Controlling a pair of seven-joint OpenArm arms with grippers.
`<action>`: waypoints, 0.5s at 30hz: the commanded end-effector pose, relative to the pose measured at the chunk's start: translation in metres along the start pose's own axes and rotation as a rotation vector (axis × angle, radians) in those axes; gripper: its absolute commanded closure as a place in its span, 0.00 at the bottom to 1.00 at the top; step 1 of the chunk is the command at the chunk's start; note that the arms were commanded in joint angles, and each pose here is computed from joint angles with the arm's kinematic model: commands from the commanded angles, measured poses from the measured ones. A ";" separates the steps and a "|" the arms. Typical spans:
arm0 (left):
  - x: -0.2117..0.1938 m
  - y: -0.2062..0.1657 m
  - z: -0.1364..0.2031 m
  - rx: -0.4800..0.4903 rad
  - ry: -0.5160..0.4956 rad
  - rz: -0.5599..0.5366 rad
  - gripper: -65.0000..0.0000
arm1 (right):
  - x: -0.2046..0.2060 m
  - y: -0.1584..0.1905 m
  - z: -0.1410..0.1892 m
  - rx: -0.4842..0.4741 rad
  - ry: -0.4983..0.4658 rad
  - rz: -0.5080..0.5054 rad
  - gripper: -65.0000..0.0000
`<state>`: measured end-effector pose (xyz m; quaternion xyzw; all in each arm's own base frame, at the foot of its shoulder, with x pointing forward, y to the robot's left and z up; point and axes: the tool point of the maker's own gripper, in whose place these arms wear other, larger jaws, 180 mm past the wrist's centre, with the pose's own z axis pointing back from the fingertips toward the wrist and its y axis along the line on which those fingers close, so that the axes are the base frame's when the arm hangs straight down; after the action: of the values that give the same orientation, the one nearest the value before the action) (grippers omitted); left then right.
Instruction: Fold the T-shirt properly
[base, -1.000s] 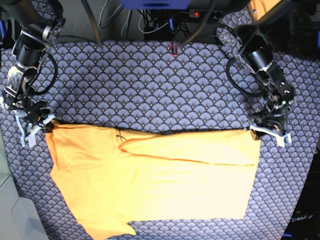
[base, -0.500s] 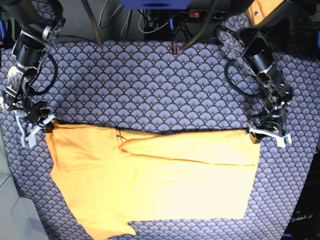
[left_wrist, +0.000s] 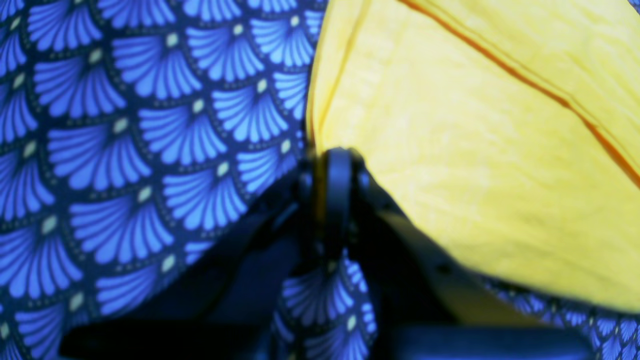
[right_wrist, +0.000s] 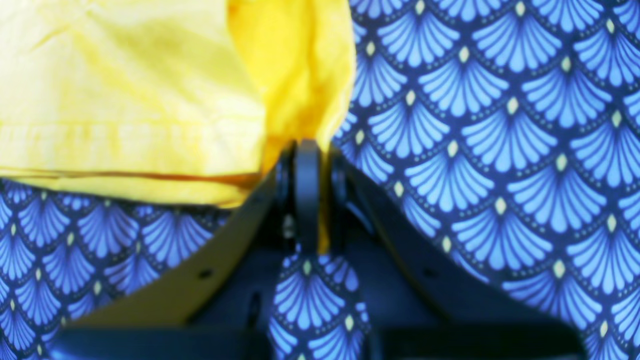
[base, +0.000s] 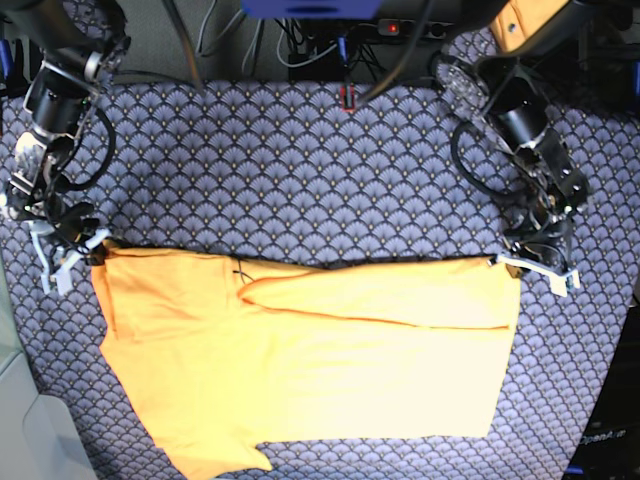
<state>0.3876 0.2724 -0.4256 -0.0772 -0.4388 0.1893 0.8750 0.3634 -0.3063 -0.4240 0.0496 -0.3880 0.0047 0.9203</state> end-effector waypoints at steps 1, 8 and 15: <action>0.008 0.000 0.002 0.008 0.008 -0.028 1.00 | 0.008 -0.007 0.004 -0.014 -0.004 0.018 1.00; 0.016 0.017 0.019 0.063 0.031 -0.069 1.00 | 0.000 -0.010 0.019 -0.045 -0.004 0.070 1.00; 0.026 0.029 0.034 0.107 0.041 -0.111 1.00 | -0.009 -0.004 0.048 -0.087 -0.008 0.165 1.00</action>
<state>0.3549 0.2945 -0.4159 -0.0247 -0.3842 0.1634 0.9084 0.3138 -0.3056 -0.4143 -0.0108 -0.3726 0.0598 0.9260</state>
